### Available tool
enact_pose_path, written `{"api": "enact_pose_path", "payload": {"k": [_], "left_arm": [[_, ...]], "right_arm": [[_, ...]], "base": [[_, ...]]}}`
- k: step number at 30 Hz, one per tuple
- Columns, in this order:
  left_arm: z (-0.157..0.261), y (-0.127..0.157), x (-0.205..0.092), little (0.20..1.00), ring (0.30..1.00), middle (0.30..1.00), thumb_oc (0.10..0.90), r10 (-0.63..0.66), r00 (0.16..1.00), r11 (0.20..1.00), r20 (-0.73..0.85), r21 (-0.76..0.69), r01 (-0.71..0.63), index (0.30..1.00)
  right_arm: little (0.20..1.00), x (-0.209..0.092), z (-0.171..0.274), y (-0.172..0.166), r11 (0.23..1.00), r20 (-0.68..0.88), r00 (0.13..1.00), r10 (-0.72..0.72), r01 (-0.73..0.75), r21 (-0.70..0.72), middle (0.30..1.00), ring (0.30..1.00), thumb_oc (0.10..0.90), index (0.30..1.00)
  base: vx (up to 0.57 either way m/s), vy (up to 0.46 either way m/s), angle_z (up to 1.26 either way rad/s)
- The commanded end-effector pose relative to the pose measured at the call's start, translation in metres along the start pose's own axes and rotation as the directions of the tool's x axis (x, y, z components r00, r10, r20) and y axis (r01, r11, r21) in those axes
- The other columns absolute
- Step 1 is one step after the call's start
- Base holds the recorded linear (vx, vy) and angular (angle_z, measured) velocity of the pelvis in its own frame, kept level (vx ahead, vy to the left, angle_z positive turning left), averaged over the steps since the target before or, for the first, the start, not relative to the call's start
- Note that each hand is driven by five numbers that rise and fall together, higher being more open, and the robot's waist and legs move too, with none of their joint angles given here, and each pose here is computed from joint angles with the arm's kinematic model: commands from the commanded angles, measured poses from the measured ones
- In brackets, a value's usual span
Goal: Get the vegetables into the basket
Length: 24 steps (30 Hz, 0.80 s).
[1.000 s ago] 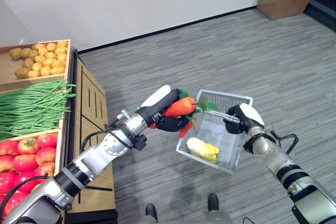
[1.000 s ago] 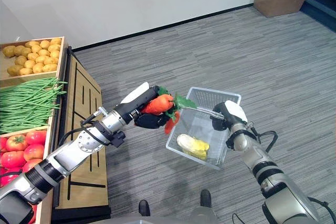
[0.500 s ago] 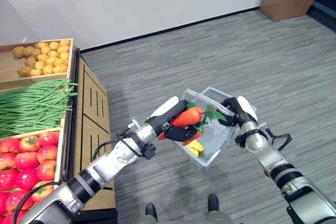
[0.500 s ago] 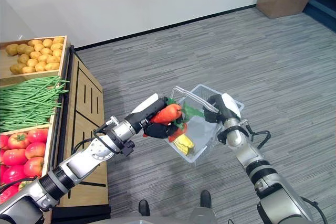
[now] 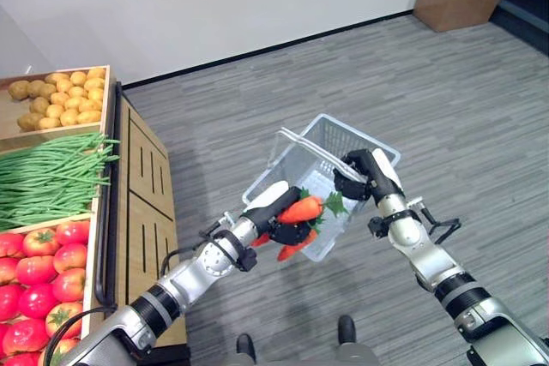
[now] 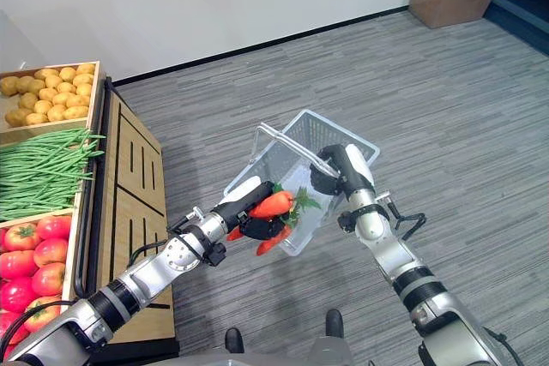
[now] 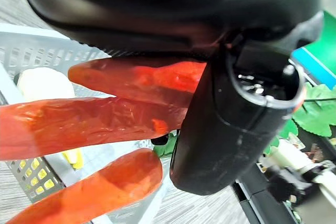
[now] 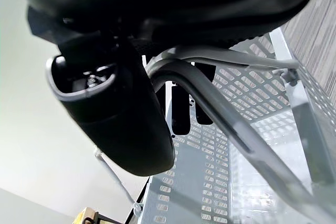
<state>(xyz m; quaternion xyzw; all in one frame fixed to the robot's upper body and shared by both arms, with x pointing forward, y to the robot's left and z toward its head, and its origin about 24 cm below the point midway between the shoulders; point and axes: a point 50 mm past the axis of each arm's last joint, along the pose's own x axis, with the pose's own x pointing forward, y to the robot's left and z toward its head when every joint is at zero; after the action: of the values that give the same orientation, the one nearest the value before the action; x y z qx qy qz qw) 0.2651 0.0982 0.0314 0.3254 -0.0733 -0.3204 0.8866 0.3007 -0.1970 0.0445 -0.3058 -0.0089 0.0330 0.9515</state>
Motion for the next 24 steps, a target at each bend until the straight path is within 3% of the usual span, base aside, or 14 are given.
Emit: {"api": "enact_pose_path", "payload": {"k": [1, 10, 24], "left_arm": [[0.015, 0.032, 0.013, 0.300, 0.300, 0.300, 0.400, 0.137, 0.985, 0.987, 0.103, 0.071, -0.144, 0.300], [0.004, 0.032, 0.013, 0.300, 0.300, 0.300, 0.400, 0.178, 0.983, 0.979, 0.054, 0.094, -0.183, 0.300], [-0.022, 0.018, 0.018, 0.300, 0.300, 0.300, 0.400, 0.173, 0.982, 0.963, -0.078, 0.225, -0.152, 0.300]], "right_arm": [[0.300, 0.014, 0.092, -0.025, 0.970, 0.423, 0.894, -0.147, 0.046, 0.239, 0.300, 0.300, 0.400, 0.300], [0.300, 0.003, 0.102, -0.001, 0.966, 0.483, 0.875, -0.032, -0.096, 0.239, 0.300, 0.300, 0.400, 0.300], [0.300, -0.009, 0.144, 0.020, 0.932, 0.635, 0.771, 0.049, -0.264, 0.248, 0.300, 0.300, 0.400, 0.300]], "base": [[0.00, 0.000, 0.00], [-0.01, 0.001, -0.03], [0.00, 0.000, -0.01]]}}
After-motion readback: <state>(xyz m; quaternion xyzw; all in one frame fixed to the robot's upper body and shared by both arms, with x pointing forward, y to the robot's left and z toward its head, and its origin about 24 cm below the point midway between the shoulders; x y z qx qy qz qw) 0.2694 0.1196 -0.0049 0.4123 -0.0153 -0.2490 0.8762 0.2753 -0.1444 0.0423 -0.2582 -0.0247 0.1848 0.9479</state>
